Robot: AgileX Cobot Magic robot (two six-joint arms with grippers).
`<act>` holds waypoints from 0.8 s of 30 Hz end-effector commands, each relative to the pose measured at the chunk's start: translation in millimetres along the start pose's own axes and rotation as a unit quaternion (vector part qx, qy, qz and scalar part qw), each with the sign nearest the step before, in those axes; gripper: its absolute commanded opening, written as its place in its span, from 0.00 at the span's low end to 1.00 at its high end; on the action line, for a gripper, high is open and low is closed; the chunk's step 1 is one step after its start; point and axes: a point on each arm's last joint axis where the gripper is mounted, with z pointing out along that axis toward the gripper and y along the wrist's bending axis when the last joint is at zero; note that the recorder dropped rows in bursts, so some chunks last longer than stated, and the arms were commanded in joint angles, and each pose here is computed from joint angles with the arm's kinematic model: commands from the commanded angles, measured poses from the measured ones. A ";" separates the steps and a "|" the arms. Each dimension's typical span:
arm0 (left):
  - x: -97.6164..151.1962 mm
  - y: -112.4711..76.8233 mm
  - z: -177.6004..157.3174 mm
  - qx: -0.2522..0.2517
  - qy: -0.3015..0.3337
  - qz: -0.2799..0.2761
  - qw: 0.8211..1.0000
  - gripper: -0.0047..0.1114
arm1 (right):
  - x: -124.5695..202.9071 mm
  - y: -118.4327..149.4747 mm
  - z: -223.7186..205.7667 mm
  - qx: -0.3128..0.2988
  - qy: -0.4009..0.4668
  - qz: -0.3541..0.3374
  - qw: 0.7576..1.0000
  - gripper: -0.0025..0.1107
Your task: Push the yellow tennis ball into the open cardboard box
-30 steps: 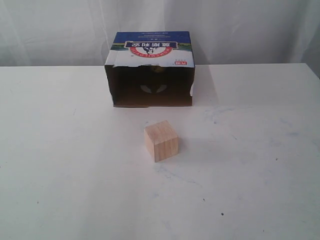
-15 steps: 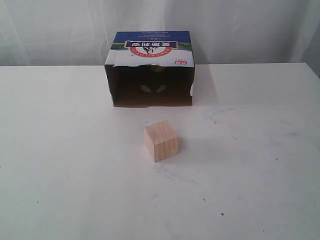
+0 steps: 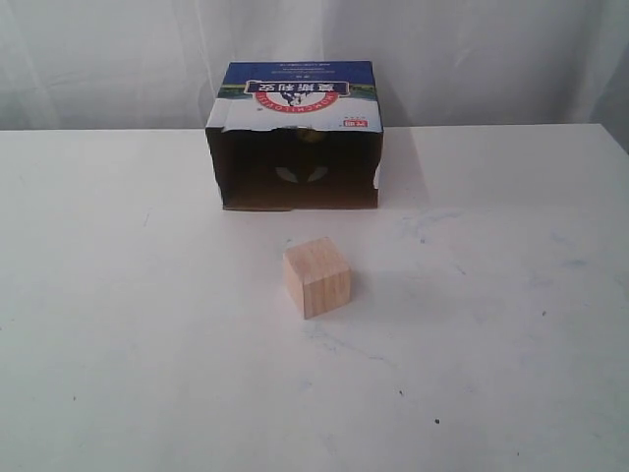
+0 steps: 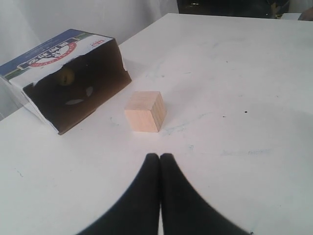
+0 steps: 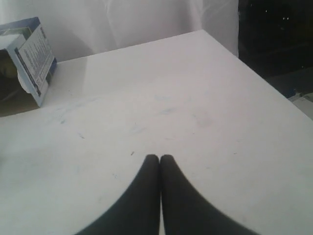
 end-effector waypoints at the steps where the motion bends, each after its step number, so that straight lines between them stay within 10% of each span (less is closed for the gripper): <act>1: -1.4 -1.9 -1.3 0.007 -0.008 -0.006 1.000 0.04 | -0.2 0.9 -0.2 -0.006 -0.005 -0.026 1.000 0.02; 20: -1.0 -1.6 -1.3 0.006 -0.005 -0.003 1.000 0.04 | 0.3 1.5 -0.2 -0.013 -0.003 -0.029 0.999 0.02; 24: 6.3 10.6 -2.2 -0.059 0.038 0.060 0.996 0.04 | 0.3 1.5 -0.2 -0.013 -0.003 -0.029 0.999 0.02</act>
